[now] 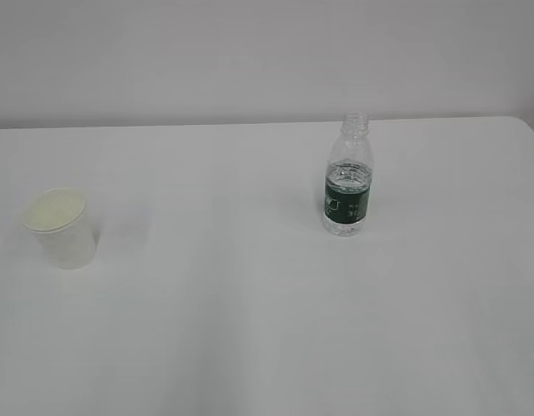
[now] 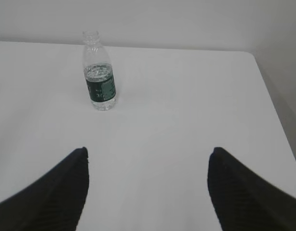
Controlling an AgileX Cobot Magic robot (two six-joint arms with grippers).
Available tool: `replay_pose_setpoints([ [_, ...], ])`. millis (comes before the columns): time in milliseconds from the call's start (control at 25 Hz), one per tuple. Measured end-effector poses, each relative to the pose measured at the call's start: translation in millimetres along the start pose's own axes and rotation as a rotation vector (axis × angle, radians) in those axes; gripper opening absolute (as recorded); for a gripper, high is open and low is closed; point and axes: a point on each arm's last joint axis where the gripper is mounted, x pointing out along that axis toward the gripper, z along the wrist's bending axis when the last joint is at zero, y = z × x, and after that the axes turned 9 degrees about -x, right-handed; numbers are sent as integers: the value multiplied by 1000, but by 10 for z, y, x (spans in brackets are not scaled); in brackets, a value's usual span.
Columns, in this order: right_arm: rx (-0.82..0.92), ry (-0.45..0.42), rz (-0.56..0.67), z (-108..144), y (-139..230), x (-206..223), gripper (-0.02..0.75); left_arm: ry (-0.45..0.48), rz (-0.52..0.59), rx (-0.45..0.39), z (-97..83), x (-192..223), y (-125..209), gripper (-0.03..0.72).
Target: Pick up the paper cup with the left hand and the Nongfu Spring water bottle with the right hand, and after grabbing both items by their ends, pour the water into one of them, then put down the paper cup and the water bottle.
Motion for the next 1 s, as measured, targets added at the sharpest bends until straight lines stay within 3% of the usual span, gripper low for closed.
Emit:
replay_pose_setpoints([
  [360, -2, 2, -27, -2, -25, 0, 584, 15, -84, 10, -16, 10, -96, 524],
  [640, -11, 1, -44, 0, -40, -1, 583, 32, -90, 10, -25, 19, -113, 520],
  [1000, -24, 20, -91, -17, -83, -4, 575, 21, -13, 1, -52, 223, -219, 513],
])
